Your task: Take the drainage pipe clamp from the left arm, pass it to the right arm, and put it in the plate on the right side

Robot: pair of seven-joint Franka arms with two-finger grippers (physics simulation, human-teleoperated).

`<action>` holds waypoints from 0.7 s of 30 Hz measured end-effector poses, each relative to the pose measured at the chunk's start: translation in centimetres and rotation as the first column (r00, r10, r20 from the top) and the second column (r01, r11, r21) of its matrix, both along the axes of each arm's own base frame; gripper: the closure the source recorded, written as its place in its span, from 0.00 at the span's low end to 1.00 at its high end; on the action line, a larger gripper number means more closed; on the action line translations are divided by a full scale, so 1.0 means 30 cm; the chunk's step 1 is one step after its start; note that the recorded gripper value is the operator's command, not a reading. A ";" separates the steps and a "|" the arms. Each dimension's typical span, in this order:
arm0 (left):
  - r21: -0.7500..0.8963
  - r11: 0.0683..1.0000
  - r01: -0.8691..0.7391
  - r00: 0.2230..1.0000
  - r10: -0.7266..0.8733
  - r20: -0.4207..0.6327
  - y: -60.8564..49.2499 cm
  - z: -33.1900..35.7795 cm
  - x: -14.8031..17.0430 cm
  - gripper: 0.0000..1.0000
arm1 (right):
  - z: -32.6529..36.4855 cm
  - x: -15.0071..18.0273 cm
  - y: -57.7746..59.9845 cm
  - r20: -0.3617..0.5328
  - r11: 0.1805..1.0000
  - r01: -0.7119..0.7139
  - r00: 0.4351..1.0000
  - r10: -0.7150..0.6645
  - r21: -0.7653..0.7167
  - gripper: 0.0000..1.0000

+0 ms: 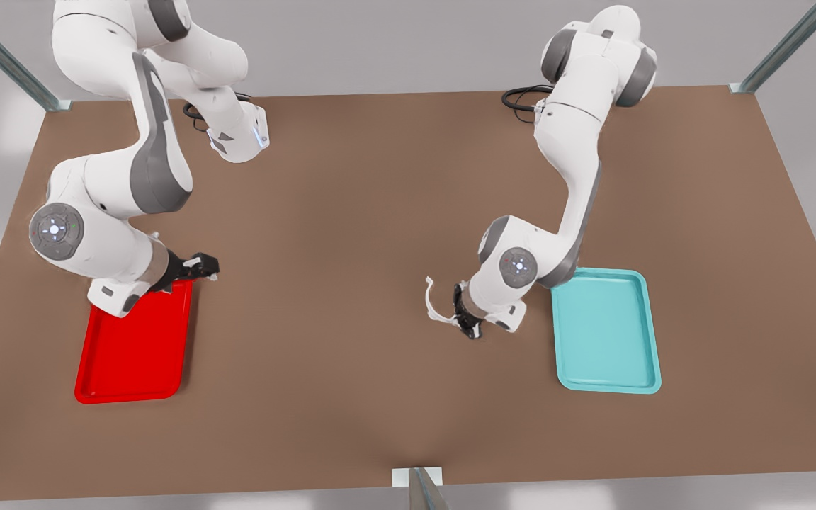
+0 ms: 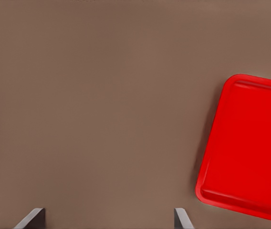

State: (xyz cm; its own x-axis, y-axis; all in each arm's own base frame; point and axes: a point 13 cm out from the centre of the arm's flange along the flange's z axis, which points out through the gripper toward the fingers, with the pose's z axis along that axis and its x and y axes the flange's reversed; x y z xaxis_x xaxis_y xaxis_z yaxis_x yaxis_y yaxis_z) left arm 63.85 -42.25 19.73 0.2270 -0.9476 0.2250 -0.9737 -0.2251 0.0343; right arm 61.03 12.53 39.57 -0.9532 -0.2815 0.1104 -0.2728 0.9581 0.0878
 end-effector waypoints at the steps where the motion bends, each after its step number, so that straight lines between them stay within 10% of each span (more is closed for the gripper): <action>1: -0.012 1.000 -0.026 1.000 0.026 -0.006 -0.071 0.022 -0.030 0.79 | -0.021 0.012 0.127 0.016 0.999 -0.044 0.999 0.044 0.005 0.00; 14: -0.156 0.819 -0.552 0.831 0.527 -0.176 -0.411 0.108 -0.131 0.79 | -0.254 -0.006 0.890 0.125 0.997 -0.026 0.992 0.017 0.071 0.00; 21: -0.176 0.808 -0.562 0.826 0.537 -0.171 -0.449 0.121 -0.141 0.79 | -0.339 -0.054 0.910 0.089 0.995 0.075 0.993 -0.080 0.061 0.00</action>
